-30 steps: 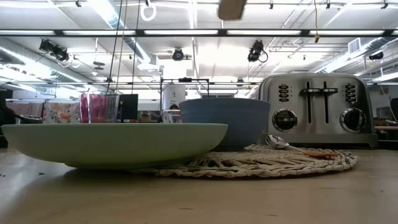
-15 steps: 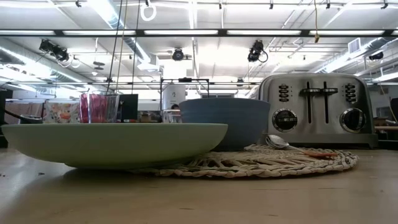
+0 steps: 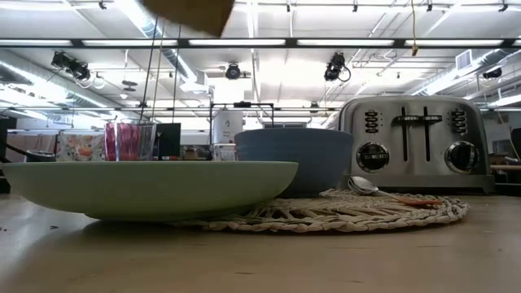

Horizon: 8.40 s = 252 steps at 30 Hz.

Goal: Arrange a breakfast setting
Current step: Put the toasted bread on top of the light green plate on the brown placemat, then adjust the brown placemat

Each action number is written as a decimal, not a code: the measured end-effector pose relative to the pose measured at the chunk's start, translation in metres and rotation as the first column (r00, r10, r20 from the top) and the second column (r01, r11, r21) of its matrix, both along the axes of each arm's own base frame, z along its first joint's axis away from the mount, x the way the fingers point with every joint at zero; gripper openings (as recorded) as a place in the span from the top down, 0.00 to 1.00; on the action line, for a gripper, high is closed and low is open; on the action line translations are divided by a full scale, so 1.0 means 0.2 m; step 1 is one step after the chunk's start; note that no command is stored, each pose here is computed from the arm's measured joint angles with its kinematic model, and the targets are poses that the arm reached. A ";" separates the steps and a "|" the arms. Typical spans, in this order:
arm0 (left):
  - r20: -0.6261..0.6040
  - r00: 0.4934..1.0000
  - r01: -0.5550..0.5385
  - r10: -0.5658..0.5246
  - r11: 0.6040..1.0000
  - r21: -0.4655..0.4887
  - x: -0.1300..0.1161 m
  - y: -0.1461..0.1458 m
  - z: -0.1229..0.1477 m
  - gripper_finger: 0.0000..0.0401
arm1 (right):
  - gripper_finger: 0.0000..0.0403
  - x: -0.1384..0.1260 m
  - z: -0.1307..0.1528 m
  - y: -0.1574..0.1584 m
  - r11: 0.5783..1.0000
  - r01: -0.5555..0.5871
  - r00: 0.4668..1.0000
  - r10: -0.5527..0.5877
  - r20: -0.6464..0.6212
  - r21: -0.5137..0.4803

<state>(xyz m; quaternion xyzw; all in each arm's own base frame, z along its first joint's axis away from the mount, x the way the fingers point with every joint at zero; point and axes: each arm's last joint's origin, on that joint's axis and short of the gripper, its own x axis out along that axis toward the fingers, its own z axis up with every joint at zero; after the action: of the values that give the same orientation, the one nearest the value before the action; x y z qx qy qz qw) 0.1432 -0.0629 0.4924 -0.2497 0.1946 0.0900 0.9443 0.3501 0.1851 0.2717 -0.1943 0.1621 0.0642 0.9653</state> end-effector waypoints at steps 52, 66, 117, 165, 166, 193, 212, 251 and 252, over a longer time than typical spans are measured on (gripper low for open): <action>-0.084 0.994 -0.068 0.071 0.997 0.033 0.13 -0.07 -0.08 0.52 | 0.60 0.07 -0.25 -0.04 0.988 -0.040 0.970 0.003 -0.244 -0.146; -0.154 0.985 -0.066 0.080 0.993 0.097 0.28 -0.15 -0.16 0.52 | 0.61 0.13 -0.47 0.03 0.996 -0.047 0.896 0.077 -0.437 0.079; -0.194 0.980 -0.026 0.047 0.994 0.111 0.34 -0.25 -0.21 0.52 | 0.61 -0.21 0.21 -0.30 0.934 0.349 0.805 -0.258 -0.534 0.075; -0.210 0.956 -0.172 0.204 0.972 0.161 0.48 -0.17 -0.27 0.52 | 0.61 -0.49 -0.59 -0.56 0.921 0.385 0.600 -0.196 -0.775 0.065; -0.209 0.954 -0.181 0.212 0.970 0.162 0.48 -0.16 -0.27 0.52 | 0.61 -0.49 -0.59 -0.57 0.917 0.398 0.604 -0.236 -0.761 0.032; -0.189 0.954 -0.194 0.232 0.961 0.197 0.52 -0.10 -0.26 0.52 | 0.61 -0.45 -0.71 -0.40 0.916 0.372 0.614 -0.125 -0.779 0.146; -0.191 0.954 -0.192 0.231 0.961 0.200 0.52 -0.10 -0.26 0.52 | 0.61 -0.38 -0.45 -0.45 0.921 0.370 0.607 -0.338 -0.719 -0.121; -0.697 0.698 -0.127 0.164 0.986 0.106 0.83 0.39 -1.61 0.58 | 0.61 -0.62 -0.02 -0.43 0.811 0.543 0.733 -0.330 -0.594 0.220; -0.704 0.688 -0.145 0.177 0.984 0.106 0.83 0.39 -1.64 0.60 | 0.61 -0.62 -0.02 -0.43 0.804 0.551 0.730 -0.334 -0.596 0.225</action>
<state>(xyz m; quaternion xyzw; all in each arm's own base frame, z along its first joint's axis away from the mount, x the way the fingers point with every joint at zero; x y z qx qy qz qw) 0.3097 0.0144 0.1651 -0.1920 0.5187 0.2656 0.7896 0.2266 0.0992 0.2669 0.0709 0.4477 -0.0910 0.8867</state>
